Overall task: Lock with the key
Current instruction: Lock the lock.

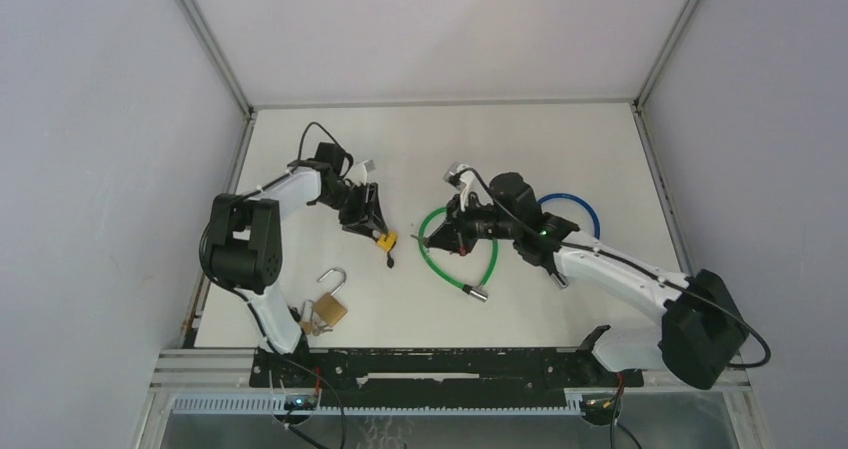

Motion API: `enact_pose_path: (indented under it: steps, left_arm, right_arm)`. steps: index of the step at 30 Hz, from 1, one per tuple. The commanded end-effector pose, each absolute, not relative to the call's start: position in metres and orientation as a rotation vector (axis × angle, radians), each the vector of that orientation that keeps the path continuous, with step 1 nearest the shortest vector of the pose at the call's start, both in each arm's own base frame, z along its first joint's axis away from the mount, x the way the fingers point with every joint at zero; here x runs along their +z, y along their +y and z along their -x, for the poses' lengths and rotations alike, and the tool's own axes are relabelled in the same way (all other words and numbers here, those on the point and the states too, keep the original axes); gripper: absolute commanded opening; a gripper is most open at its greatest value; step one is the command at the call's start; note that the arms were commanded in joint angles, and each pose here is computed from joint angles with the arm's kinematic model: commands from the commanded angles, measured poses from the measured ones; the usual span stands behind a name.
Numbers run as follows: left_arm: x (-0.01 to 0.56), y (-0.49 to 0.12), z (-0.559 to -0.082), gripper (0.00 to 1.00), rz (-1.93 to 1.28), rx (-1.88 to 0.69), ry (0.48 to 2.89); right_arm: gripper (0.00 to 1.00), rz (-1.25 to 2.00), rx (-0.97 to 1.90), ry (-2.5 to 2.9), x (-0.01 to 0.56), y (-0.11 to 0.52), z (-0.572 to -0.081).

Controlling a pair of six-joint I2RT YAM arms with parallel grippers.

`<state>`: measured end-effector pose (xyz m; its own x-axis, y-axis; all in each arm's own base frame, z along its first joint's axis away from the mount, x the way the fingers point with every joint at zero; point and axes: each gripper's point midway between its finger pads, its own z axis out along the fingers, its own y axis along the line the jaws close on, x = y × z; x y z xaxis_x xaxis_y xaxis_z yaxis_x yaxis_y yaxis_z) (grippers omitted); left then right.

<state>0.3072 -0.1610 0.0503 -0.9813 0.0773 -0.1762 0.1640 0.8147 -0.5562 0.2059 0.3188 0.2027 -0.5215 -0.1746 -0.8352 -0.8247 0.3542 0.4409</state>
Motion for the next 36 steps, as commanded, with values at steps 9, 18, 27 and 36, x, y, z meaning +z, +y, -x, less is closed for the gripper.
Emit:
enact_pose_path:
  steps: [9, 18, 27, 36]
  left_arm:
    - [0.131, -0.096, -0.370, 0.97, -0.080, -0.430, 2.523]
    - [0.192, -0.048, -0.304, 1.00, -0.334, -0.110, 2.403]
    - [0.149, -0.045, -0.209, 1.00, -0.807, -0.137, 2.546]
    - [0.068, -0.045, -0.149, 1.00, -1.400, 0.165, 2.551]
  right_arm:
    - [0.00, 0.528, 1.299, 2.225, 0.153, 0.389, -0.225]
    - [0.00, 0.338, 1.257, 2.460, 0.083, 0.404, -0.242]
    - [0.60, 0.289, 1.138, 2.611, 0.051, 0.388, -0.246]
    - [0.99, 0.365, 0.890, 2.467, 0.115, 0.362, -0.250]
